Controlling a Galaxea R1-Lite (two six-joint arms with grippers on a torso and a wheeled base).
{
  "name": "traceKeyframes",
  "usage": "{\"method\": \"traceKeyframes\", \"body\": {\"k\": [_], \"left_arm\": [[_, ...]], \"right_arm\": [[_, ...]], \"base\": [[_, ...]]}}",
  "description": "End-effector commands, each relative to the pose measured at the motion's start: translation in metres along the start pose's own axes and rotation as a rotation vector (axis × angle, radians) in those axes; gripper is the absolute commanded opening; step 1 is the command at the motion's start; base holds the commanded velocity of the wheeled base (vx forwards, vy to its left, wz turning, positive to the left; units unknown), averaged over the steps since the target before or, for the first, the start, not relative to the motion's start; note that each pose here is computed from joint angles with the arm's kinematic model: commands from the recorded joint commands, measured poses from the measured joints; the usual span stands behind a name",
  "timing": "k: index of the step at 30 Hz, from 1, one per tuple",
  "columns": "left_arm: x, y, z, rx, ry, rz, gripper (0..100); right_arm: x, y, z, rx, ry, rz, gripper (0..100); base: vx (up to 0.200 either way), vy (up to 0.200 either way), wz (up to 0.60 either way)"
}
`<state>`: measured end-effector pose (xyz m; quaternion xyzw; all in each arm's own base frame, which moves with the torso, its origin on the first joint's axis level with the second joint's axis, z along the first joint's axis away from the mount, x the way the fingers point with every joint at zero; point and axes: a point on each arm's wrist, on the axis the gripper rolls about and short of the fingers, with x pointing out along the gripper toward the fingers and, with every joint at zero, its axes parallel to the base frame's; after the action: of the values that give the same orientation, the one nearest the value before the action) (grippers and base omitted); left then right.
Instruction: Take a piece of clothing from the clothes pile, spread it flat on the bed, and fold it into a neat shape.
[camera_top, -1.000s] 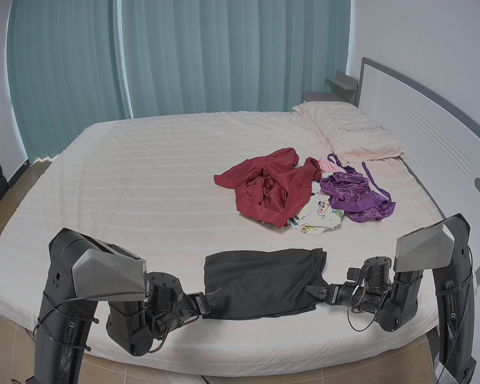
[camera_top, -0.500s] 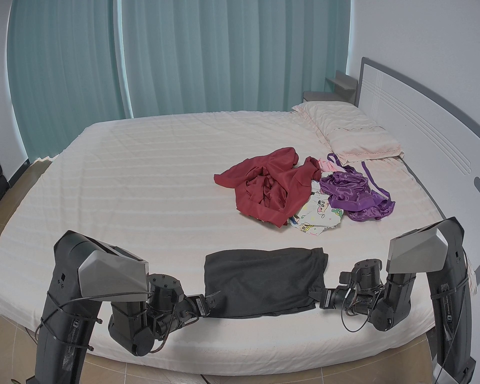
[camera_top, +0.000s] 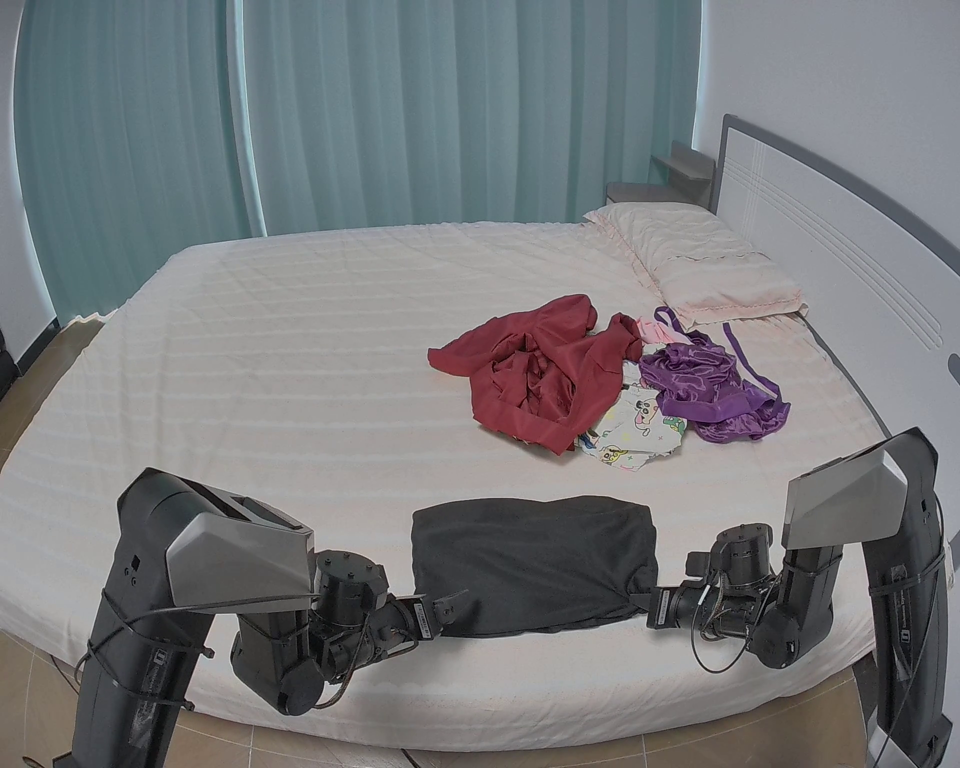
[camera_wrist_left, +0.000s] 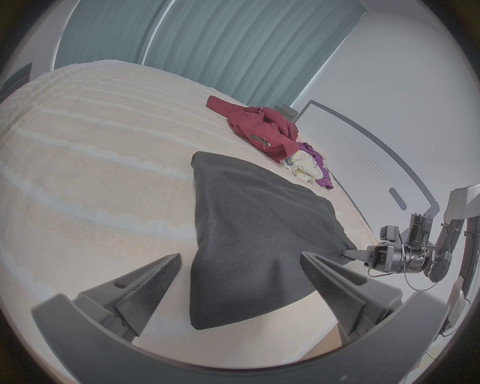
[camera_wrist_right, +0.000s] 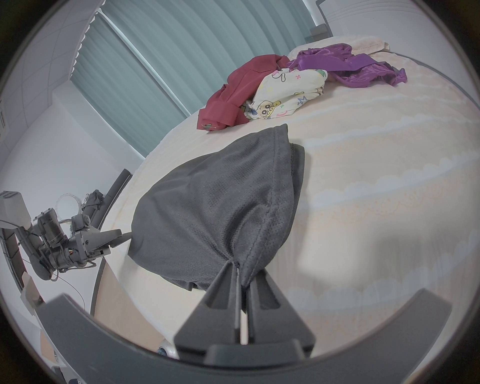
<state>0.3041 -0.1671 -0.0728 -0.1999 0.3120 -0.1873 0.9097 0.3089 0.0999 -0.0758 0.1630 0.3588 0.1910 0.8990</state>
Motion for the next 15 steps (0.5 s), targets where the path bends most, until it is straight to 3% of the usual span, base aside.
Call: {"method": "traceKeyframes", "body": {"k": [1, 2, 15], "left_arm": [[0.002, -0.001, 0.001, 0.001, -0.004, -0.007, 100], [0.002, -0.002, 0.001, 0.001, -0.006, -0.01, 0], [-0.006, -0.001, -0.007, 0.042, 0.082, 0.053, 0]], "right_arm": [[-0.001, 0.001, 0.001, -0.002, -0.004, 0.004, 0], [-0.001, 0.001, 0.001, -0.002, -0.004, 0.004, 0], [-0.007, 0.004, -0.005, 0.0, 0.021, 0.002, 0]], "base": [[0.0, 0.0, 0.0], [0.0, 0.0, 0.0], [0.0, 0.0, 0.0]]}}
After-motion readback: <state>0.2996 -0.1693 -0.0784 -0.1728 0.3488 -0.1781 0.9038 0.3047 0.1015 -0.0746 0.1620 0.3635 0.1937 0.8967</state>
